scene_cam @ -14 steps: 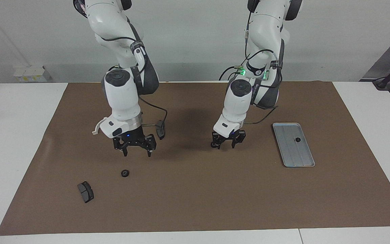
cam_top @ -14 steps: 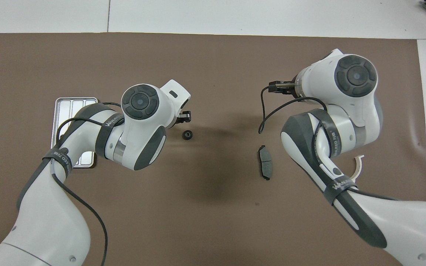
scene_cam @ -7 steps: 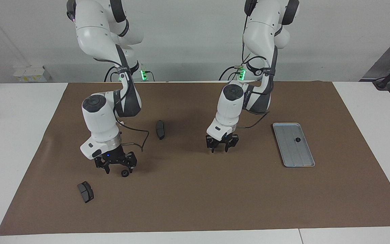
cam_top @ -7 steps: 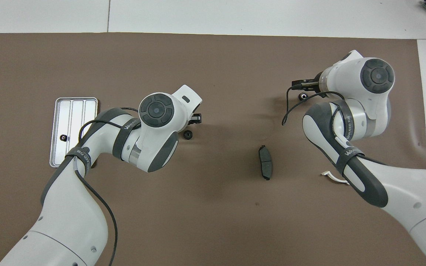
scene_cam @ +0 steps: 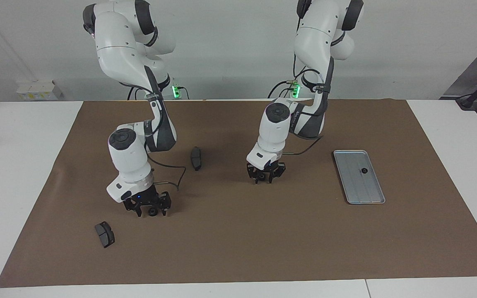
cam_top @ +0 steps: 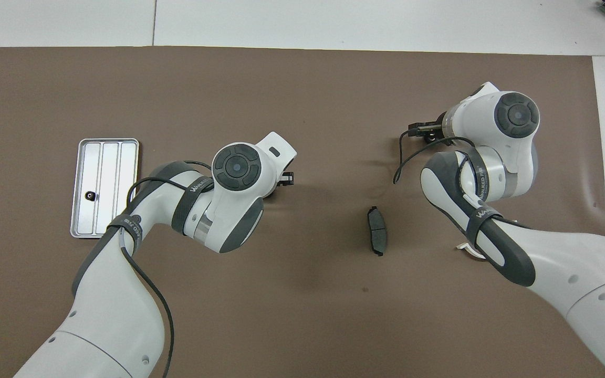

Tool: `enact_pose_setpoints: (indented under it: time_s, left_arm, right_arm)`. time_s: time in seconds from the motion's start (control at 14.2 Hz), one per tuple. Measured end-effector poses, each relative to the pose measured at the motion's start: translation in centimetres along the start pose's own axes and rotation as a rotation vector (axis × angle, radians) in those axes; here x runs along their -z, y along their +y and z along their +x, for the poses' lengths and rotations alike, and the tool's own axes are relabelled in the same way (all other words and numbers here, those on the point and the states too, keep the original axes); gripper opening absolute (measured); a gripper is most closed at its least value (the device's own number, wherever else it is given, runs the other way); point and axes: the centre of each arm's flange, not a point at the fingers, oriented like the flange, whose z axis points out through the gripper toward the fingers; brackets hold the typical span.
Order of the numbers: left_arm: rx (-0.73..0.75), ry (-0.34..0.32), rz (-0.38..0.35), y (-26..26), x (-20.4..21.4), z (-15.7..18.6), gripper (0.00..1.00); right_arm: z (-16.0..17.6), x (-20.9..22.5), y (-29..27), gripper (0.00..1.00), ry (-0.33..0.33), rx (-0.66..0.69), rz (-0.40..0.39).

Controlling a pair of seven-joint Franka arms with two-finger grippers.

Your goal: Pick bearing gear from pile to tray

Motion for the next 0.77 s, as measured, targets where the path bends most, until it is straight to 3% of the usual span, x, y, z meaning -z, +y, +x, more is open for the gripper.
enact_pose_setpoints:
  time_s: [0.07,0.21,0.28,0.35,0.42,0.49,0.77]
  left_arm:
    - [-0.001,-0.006,0.003,0.2,-0.3,-0.4,0.53]
    - [-0.001,-0.007,0.005,0.2,-0.3,-0.6,0.5]
    - [-0.001,-0.007,0.005,0.2,-0.3,-0.6,0.5]
    - [0.001,-0.008,0.009,0.0,-0.3,-0.5,0.44]
    - [0.001,-0.009,0.009,0.0,-0.3,-0.6,0.44]
    - [0.001,-0.009,0.012,-0.1,-0.2,-0.5,0.37]
    - [0.005,-0.01,0.014,-0.2,-0.2,-0.5,0.34]
  right_arm:
    - [-0.2,-0.2,0.0,0.84,-0.008,0.0,-0.001]
    - [-0.4,-0.3,0.0,0.71,-0.013,0.0,-0.002]
    - [-0.4,-0.3,0.1,0.7,-0.012,0.0,-0.002]
    - [-0.3,-0.1,0.2,0.62,-0.01,-0.001,-0.003]
    - [-0.3,0.1,0.3,0.48,-0.007,-0.003,-0.003]
    - [-0.2,0.2,0.2,0.37,-0.005,-0.002,-0.003]
    - [0.2,1.9,-0.1,0.35,0.016,0.001,0.001]
